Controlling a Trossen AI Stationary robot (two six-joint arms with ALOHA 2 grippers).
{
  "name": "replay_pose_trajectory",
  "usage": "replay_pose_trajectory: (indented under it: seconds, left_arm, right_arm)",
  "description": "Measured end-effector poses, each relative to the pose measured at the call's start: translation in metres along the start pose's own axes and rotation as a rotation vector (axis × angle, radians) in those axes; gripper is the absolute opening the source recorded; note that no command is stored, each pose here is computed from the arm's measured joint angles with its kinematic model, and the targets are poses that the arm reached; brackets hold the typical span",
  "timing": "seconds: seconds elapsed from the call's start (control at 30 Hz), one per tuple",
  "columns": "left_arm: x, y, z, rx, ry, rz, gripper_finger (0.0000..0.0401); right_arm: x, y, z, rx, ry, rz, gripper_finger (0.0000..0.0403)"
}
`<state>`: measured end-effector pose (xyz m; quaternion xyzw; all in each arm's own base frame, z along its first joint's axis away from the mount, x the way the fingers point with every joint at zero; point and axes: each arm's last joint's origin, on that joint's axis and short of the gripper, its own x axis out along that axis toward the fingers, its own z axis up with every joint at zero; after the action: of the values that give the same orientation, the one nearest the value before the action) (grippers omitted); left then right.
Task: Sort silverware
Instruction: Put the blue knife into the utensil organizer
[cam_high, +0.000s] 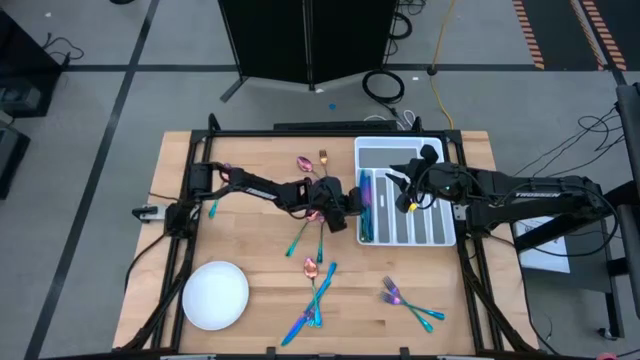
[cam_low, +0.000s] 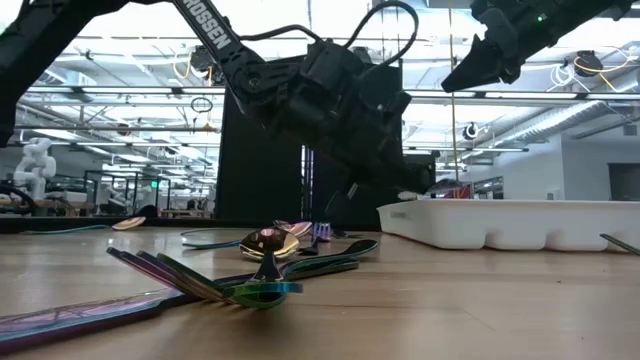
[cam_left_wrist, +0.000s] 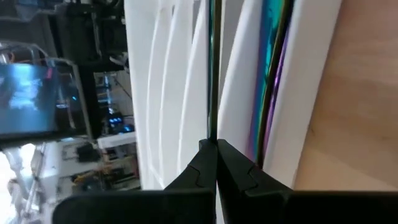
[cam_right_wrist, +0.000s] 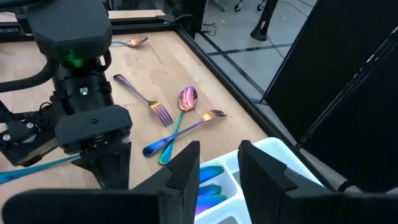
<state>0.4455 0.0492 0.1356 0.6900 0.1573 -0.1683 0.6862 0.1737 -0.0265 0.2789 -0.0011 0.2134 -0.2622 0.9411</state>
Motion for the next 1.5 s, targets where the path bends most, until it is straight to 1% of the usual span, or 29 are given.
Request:
replay_pose_trajectory:
  seconds: [0.1,0.23,0.47,0.6,0.87,0.93,0.97,1.03,1.13,1.2,1.27,1.37,1.5]
  left_arm:
    - [0.0,0.0,0.0,-0.029,-0.004,0.0,0.0]
    - [0.0,0.0,0.0,-0.029,-0.003,-0.004,0.0002]
    - [0.0,0.0,-0.002,-0.025,0.01,-0.004,0.0036]
    - [0.0,-0.003,-0.004,-0.029,0.025,-0.028,0.0049]
    - [-0.001,0.0,-0.003,0.013,0.072,-0.018,0.0052]
    - [-0.004,0.006,0.001,-0.013,0.067,-0.001,0.0052]
    - [-0.007,0.011,0.004,-0.038,0.058,0.019,0.0052]
    - [-0.013,0.023,0.011,-0.128,0.04,0.06,0.0052]
    - [-0.027,0.044,0.02,-0.321,0.017,0.126,0.0052]
    - [-0.04,0.059,0.025,-0.454,0.042,0.169,0.0052]
    - [-0.055,0.073,0.026,-0.543,0.057,0.192,0.0052]
    - [-0.087,0.092,0.026,-0.677,0.017,0.157,0.0052]
    - [-0.133,0.108,0.023,-0.887,-0.065,0.034,0.0052]
  right_arm:
    - [0.0,0.0,0.0,0.0,0.001,0.0,0.0095]
    - [0.0,0.0,0.0,0.0,0.001,0.001,0.0095]
    - [0.0,0.0,0.0,0.0,0.001,0.001,0.0095]
    - [0.0,0.0,0.0,-0.001,0.001,0.001,0.0095]
    - [0.0,0.0,0.0,-0.001,0.003,0.001,0.0095]
    - [0.0,0.0,0.0,-0.002,0.004,0.001,0.0095]
    - [0.0,0.0,-0.001,-0.003,0.006,0.001,0.0095]
    - [0.0,0.0,-0.001,-0.006,0.013,0.001,0.0095]
    - [0.0,0.0,-0.002,-0.007,0.024,0.004,0.0095]
    - [0.0,0.0,-0.003,-0.009,0.031,0.004,0.0095]
    - [0.0,0.0,-0.004,0.0,0.037,0.01,0.0095]
    - [0.0,0.002,-0.004,0.006,0.04,0.051,0.0095]
    - [-0.001,0.005,-0.004,0.021,0.043,0.099,0.0095]
